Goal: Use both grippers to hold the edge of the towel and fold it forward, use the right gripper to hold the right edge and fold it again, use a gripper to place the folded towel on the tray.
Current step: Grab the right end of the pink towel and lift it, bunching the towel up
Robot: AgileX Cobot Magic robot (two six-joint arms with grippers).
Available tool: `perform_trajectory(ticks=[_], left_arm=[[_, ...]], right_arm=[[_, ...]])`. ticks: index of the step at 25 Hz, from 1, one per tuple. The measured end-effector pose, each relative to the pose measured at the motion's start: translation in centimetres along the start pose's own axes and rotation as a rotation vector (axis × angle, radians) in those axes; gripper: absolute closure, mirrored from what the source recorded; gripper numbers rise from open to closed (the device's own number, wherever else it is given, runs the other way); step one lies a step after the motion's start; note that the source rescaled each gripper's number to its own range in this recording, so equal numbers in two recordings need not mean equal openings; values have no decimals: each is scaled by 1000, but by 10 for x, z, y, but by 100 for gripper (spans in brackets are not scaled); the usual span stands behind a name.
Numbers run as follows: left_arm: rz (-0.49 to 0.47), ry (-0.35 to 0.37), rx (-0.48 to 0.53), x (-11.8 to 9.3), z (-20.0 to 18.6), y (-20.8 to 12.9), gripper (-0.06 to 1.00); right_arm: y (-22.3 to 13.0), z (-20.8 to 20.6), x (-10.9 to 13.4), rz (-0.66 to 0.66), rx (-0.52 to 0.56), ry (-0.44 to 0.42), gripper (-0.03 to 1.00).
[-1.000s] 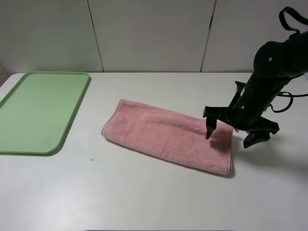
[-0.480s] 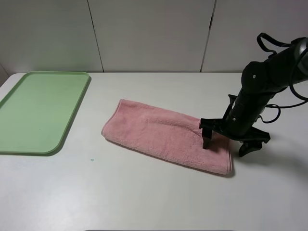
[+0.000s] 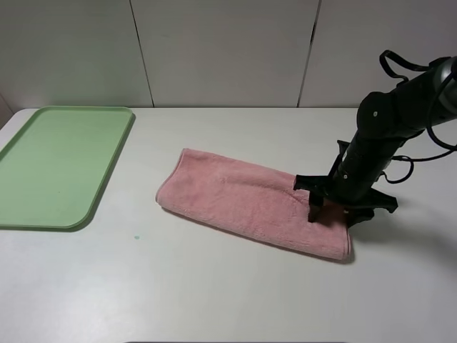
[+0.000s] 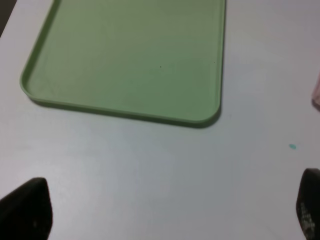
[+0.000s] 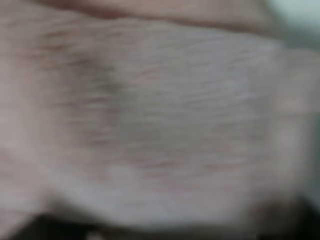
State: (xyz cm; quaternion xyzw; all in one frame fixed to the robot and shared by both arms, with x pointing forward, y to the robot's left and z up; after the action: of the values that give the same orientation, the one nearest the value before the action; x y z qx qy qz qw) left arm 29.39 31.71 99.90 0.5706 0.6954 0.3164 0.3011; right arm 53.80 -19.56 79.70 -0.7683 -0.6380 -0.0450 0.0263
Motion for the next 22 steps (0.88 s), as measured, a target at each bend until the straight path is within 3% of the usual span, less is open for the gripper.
perform_trajectory(ticks=[1,3,15,22], left_arm=[[0,0,0,0,0,0,-4],[0,0,0,0,0,0,-4],[1,0,0,0,0,0,-4],[1,0,0,0,0,0,-4]], right_arm=[[0,0,2,11,-3,11,69],[0,1,6,16,-7,22,92],[-1,-2,6,1,3,14,92],[-4,-38,0,-82,-31,-17,92]])
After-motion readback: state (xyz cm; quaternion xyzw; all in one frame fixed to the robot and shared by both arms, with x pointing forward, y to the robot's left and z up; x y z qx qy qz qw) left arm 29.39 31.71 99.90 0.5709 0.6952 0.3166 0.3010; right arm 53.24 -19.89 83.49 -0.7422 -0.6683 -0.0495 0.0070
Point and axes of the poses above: a point on each arm's last joint axis where the gripper is mounted, z pointing out along that axis toward the gripper, x along the wrist's bending axis when the last joint is at zero, y = z × x, the point moved 7 cm from there along z, pointing out along that axis toward the gripper, and after that the axes turned 3 degrees about -z, right-handed, at the moved point
